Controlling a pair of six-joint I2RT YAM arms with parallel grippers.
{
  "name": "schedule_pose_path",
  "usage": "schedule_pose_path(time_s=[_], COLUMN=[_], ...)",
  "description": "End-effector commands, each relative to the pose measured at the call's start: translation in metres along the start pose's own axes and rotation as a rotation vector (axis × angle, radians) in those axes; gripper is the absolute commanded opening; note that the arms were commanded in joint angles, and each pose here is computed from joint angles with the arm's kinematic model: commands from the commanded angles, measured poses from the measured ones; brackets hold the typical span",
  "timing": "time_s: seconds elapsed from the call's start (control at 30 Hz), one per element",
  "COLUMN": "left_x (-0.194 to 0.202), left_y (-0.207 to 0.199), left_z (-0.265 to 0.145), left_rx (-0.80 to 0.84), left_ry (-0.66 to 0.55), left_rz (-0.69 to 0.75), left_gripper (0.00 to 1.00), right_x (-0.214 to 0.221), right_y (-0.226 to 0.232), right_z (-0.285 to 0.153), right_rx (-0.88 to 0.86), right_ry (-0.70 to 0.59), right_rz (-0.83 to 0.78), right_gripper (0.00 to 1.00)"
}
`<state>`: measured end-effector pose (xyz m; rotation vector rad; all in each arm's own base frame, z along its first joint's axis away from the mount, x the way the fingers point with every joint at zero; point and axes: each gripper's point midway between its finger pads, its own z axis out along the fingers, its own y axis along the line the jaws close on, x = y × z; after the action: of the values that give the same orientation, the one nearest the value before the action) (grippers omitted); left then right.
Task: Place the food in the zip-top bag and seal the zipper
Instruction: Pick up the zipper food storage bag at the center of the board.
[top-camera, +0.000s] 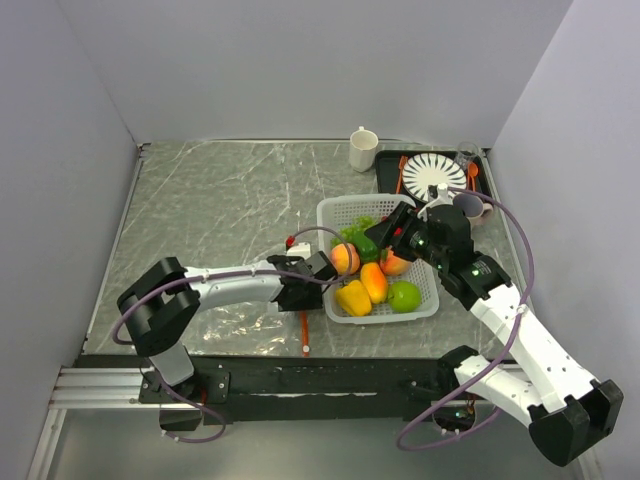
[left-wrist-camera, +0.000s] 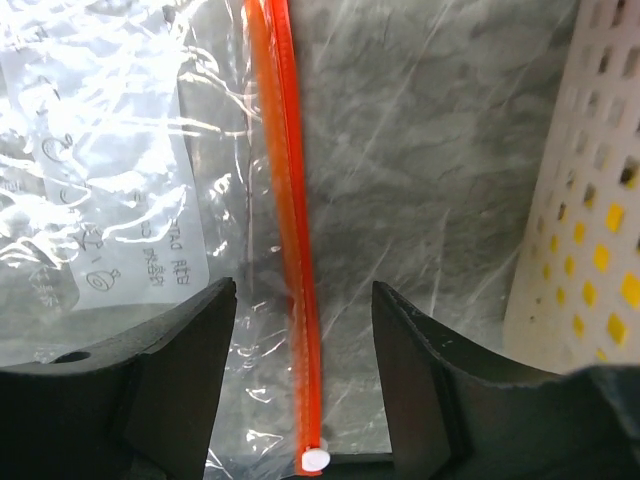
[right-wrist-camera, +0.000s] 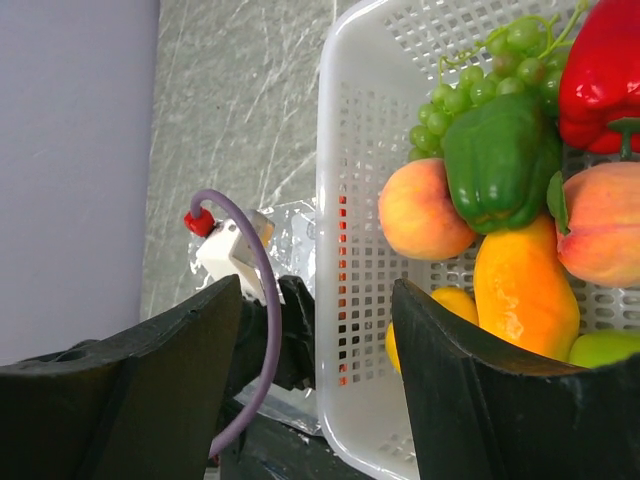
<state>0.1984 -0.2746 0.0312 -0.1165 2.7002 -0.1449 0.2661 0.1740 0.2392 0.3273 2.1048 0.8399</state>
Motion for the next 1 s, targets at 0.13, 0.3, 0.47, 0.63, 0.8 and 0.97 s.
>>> schedule_pose_path(time_s=[0.13,0.3,0.47,0.63,0.8,0.97], left_x=[0.013,0.031,0.037,0.031,-0.003,-0.043], left_y=[0.002,0.011,0.013,0.015,0.005,0.004], left_z=[0.003,0.018,0.021,0.014,-0.035,-0.098], left_rx=[-0.006,-0.053,-0.035,-0.041,0.093,0.279], left_ry=[0.024,0.069,0.075,0.058,-0.071,-0.22], left_rz=[0.016,0.046,0.035,0.043,-0.017,-0.109], left_gripper=[0.59,0.37,0.12,0.01,0.01,0.01], right_x=[0.0,-0.001,0.001,0.006,0.022,0.038], right_y=[-0.005,-0.002,-0.003,-0.002,0.004,0.018], right_z=[-0.002,-0.002,-0.001,0.001,0.011,0.027], right_rx=[-0.008,-0.019,-0.018,-0.033,-0.092,-0.186], right_ry=[-0.006,-0.004,0.006,0.025,0.101,0.204], right_rz=[-0.012,-0.014,-0.014,-0.014,-0.012,0.013], right_gripper=[0.69,0.69,0.69,0.69,0.68,0.6])
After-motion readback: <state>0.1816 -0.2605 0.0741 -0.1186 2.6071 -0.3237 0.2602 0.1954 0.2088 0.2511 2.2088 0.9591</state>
